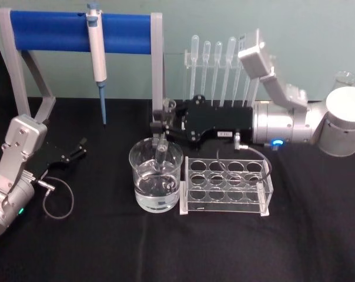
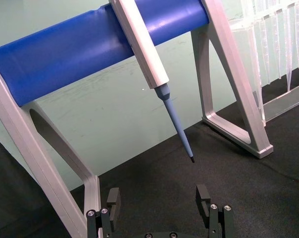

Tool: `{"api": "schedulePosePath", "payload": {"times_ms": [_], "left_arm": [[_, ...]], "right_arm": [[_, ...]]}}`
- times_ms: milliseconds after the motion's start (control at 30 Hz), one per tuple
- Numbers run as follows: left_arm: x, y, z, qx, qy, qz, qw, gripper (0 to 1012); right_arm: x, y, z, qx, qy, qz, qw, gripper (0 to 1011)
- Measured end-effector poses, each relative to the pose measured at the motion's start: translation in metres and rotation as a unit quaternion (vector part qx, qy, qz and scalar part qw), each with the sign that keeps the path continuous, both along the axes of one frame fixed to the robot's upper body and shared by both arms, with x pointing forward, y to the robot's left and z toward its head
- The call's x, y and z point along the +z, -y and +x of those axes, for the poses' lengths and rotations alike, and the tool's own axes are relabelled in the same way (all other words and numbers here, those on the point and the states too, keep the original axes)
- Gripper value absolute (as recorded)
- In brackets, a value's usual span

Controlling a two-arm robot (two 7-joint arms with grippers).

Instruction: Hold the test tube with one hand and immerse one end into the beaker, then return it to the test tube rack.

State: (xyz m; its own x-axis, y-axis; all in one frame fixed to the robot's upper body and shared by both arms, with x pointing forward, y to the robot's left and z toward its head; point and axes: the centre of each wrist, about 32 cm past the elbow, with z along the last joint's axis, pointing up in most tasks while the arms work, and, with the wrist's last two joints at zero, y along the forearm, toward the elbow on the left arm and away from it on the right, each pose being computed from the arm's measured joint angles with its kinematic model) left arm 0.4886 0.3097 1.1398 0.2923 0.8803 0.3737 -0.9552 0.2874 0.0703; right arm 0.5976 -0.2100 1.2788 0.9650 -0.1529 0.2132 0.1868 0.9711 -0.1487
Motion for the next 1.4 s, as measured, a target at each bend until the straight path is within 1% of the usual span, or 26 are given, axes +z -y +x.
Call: {"api": "schedulePosePath", "payload": {"times_ms": [67, 100, 133, 167, 300, 333, 400, 433, 467, 500, 533, 600, 633, 733, 767, 867, 900, 933, 967, 1000, 1033, 1100, 1133, 1200, 1400], "left_arm": [[0.0, 0.0, 0.0, 0.0, 0.0, 0.0, 1.0, 1000], [0.0, 0.0, 0.0, 0.0, 0.0, 0.0, 1.0, 1000], [0.0, 0.0, 0.0, 0.0, 0.0, 0.0, 1.0, 1000], [0.0, 0.0, 0.0, 0.0, 0.0, 0.0, 1.0, 1000], [0.0, 0.0, 0.0, 0.0, 0.0, 0.0, 1.0, 1000], [0.0, 0.0, 0.0, 0.0, 0.0, 0.0, 1.0, 1000], [0.0, 0.0, 0.0, 0.0, 0.0, 0.0, 1.0, 1000], [0.0, 0.0, 0.0, 0.0, 0.0, 0.0, 1.0, 1000], [0.0, 0.0, 0.0, 0.0, 0.0, 0.0, 1.0, 1000], [0.0, 0.0, 0.0, 0.0, 0.0, 0.0, 1.0, 1000], [0.0, 0.0, 0.0, 0.0, 0.0, 0.0, 1.0, 1000], [0.0, 0.0, 0.0, 0.0, 0.0, 0.0, 1.0, 1000], [0.0, 0.0, 0.0, 0.0, 0.0, 0.0, 1.0, 1000], [0.0, 0.0, 0.0, 0.0, 0.0, 0.0, 1.0, 1000], [0.0, 0.0, 0.0, 0.0, 0.0, 0.0, 1.0, 1000], [0.0, 0.0, 0.0, 0.0, 0.0, 0.0, 1.0, 1000], [0.0, 0.0, 0.0, 0.0, 0.0, 0.0, 1.0, 1000], [0.0, 0.0, 0.0, 0.0, 0.0, 0.0, 1.0, 1000], [0.0, 0.0, 0.0, 0.0, 0.0, 0.0, 1.0, 1000], [0.0, 0.0, 0.0, 0.0, 0.0, 0.0, 1.0, 1000], [0.0, 0.0, 0.0, 0.0, 0.0, 0.0, 1.0, 1000], [0.0, 0.0, 0.0, 0.0, 0.0, 0.0, 1.0, 1000], [0.0, 0.0, 0.0, 0.0, 0.0, 0.0, 1.0, 1000], [0.0, 0.0, 0.0, 0.0, 0.0, 0.0, 1.0, 1000], [0.0, 0.0, 0.0, 0.0, 0.0, 0.0, 1.0, 1000]], "right_arm": [[0.007, 0.001, -0.001, 0.001, 0.006, 0.003, 1.0, 238], [0.014, 0.002, -0.003, 0.002, 0.012, 0.006, 0.9999, 238], [0.014, 0.002, -0.003, 0.002, 0.012, 0.006, 0.9999, 238], [0.025, 0.004, -0.007, 0.003, 0.021, 0.01, 0.9997, 238], [0.04, 0.008, -0.014, 0.0, 0.033, 0.014, 0.9994, 238], [0.047, 0.011, -0.018, -0.002, 0.039, 0.014, 0.9991, 238], [0.053, 0.015, -0.023, -0.006, 0.044, 0.015, 0.9989, 238], [0.058, 0.019, -0.028, -0.009, 0.048, 0.014, 0.9987, 239], [0.058, 0.019, -0.028, -0.009, 0.048, 0.014, 0.9987, 238], [0.064, 0.026, -0.037, -0.015, 0.053, 0.013, 0.9984, 238], [0.064, 0.026, -0.037, -0.015, 0.053, 0.013, 0.9984, 238], [0.067, 0.035, -0.046, -0.021, 0.055, 0.01, 0.9982, 238], [0.069, 0.042, -0.051, -0.027, 0.056, 0.01, 0.998, 238], [0.068, 0.052, -0.06, -0.036, 0.055, 0.009, 0.9978, 238], [0.067, 0.06, -0.066, -0.042, 0.054, 0.007, 0.9976, 238], [0.063, 0.069, -0.075, -0.048, 0.052, 0.002, 0.9975, 238], [0.059, 0.074, -0.08, -0.053, 0.05, -0.001, 0.9974, 238], [0.057, 0.076, -0.082, -0.055, 0.049, -0.002, 0.9973, 238], [0.052, 0.08, -0.087, -0.06, 0.046, -0.004, 0.9971, 238], [0.052, 0.08, -0.087, -0.06, 0.046, -0.004, 0.9971, 238], [0.046, 0.083, -0.092, -0.066, 0.045, -0.005, 0.9968, 238], [0.04, 0.086, -0.095, -0.072, 0.043, -0.004, 0.9965, 238], [0.035, 0.089, -0.098, -0.077, 0.042, -0.002, 0.9962, 238], [0.028, 0.091, -0.1, -0.084, 0.04, -0.001, 0.9957, 238], [0.015, 0.094, -0.1, -0.096, 0.034, -0.003, 0.9948, 238]]}}
